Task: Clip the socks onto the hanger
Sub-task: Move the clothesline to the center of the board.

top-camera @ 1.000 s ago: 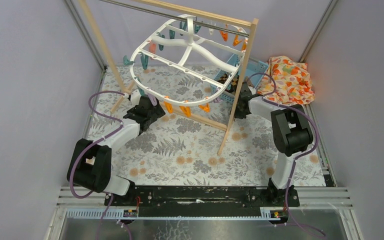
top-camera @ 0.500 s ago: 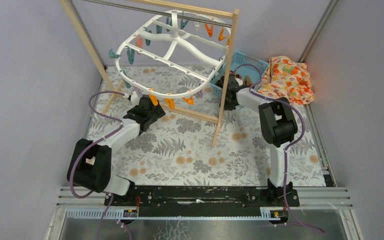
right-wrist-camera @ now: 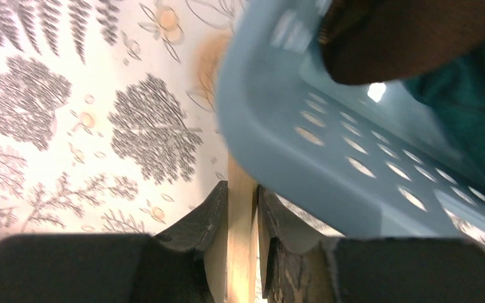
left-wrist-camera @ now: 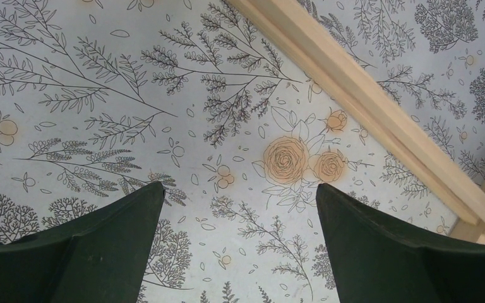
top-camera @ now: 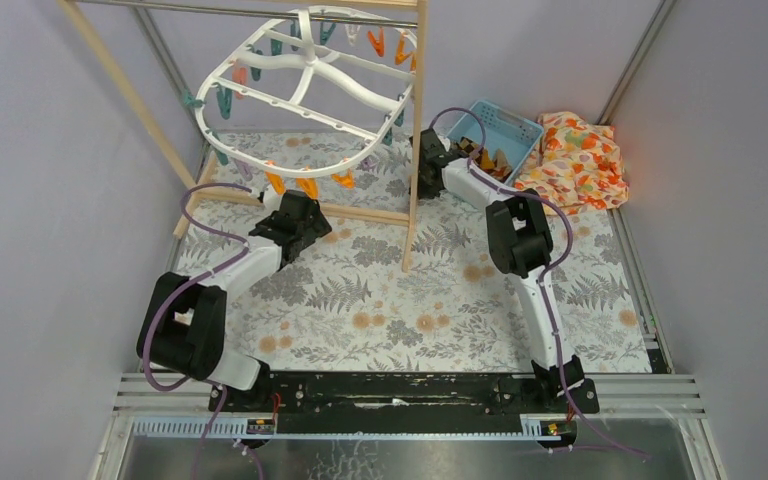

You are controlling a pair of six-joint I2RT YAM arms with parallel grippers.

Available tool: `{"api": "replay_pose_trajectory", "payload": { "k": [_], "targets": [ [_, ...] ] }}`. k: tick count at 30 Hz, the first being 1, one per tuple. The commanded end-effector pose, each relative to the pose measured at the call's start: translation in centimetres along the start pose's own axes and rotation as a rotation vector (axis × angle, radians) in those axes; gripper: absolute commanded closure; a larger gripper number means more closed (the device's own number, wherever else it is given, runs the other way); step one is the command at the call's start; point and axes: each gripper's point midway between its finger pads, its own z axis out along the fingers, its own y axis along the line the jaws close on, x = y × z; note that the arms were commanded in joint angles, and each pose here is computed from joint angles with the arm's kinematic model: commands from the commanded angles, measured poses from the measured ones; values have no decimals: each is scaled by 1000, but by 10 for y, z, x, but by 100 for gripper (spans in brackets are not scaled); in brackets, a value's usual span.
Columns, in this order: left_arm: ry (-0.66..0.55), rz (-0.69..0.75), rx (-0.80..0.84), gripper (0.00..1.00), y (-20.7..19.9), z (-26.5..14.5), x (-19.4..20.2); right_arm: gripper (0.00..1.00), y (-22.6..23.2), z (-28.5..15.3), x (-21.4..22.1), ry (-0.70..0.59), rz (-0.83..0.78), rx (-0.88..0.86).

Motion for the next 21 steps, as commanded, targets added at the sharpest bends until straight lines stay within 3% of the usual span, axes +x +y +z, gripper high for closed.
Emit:
{"api": "replay_pose_trajectory", "payload": {
  "k": [1,6,10,13,21],
  "targets": [
    [-11,-2,-4,1,0,5,0,84,-7,42,23,83,-5,6],
    [-2,0,-1,1,-2,7,2,79,-1,52,19,76,-1,-7],
    [-2,1,-1,2,-1,6,2,55,1,47,11,51,-4,-12],
    [-4,1,-3,1,1,5,3,44,-5,34,7,11,1,-7],
    [-4,-12,13,1,0,0,4,37,-42,-7,-8,-31,55,15]
  ]
}}
